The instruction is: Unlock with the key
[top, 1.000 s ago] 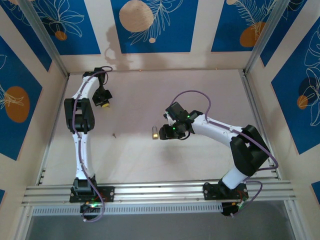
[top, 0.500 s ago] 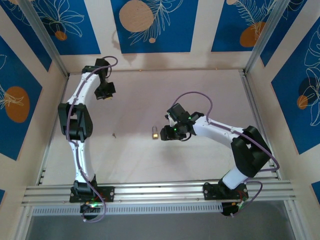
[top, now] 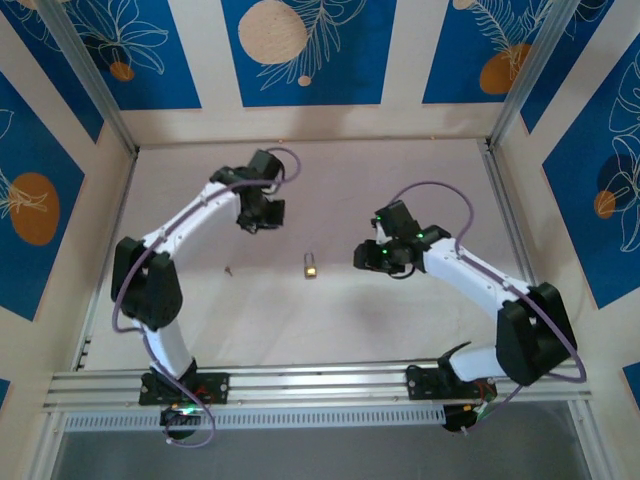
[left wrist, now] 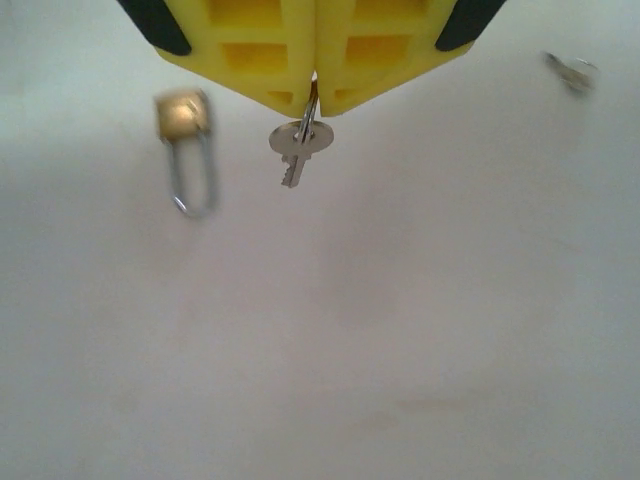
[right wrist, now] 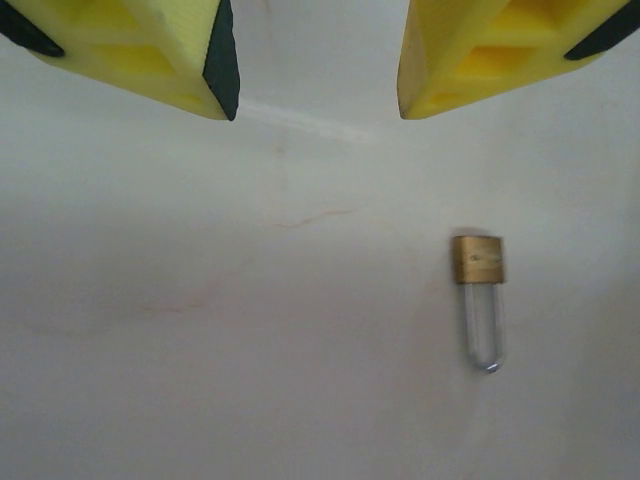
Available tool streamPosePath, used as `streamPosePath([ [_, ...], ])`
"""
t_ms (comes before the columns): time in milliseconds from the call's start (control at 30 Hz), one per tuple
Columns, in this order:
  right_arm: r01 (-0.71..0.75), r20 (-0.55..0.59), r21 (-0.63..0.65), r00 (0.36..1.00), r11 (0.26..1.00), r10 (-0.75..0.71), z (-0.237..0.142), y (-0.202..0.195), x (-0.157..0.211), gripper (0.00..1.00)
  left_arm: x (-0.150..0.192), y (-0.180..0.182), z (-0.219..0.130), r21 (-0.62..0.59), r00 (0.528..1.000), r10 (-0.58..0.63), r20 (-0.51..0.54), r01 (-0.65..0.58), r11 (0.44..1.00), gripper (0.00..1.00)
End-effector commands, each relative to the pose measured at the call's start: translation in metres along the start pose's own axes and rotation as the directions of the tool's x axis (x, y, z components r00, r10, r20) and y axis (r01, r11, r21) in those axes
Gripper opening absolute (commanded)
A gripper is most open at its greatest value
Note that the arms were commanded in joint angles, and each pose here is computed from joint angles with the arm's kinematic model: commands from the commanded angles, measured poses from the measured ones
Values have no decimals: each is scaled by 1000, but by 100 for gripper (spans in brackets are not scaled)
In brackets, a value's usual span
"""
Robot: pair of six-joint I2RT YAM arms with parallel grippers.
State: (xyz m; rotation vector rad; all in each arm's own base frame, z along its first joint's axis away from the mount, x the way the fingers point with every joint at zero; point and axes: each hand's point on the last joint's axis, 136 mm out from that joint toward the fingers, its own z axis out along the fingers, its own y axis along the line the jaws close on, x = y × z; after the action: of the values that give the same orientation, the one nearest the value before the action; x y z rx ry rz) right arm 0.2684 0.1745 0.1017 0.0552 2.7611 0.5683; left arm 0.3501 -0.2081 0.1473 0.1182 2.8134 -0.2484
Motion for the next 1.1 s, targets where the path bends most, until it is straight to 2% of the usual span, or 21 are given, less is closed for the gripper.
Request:
streamPosePath([
  [0, -79, -2, 27, 997, 996, 80, -13, -22, 13, 47, 33, -37, -7, 80, 1000, 12, 2, -12, 997, 0],
  [233, -160, 48, -3, 986, 987, 160, -31, -42, 15, 47, 108, -103, 12, 204, 992, 84, -92, -63, 977, 0],
  [467, -196, 40, -36, 980, 980, 197, -33, -46, 18, 47, 147, -151, 34, 301, 964, 151, -219, -80, 950, 0],
  [567, -201, 42, -32, 979, 979, 202, -33, -48, 19, 47, 151, -159, 44, 285, 960, 172, -222, -105, 953, 0],
  [733, -212, 45, -29, 976, 977, 213, -32, -55, 20, 47, 161, -178, 62, 323, 945, 181, -272, -87, 942, 0],
  [1067, -235, 49, -43, 970, 971, 237, -33, -66, 22, 48, 149, -194, 82, 303, 924, 238, -299, -144, 942, 0],
])
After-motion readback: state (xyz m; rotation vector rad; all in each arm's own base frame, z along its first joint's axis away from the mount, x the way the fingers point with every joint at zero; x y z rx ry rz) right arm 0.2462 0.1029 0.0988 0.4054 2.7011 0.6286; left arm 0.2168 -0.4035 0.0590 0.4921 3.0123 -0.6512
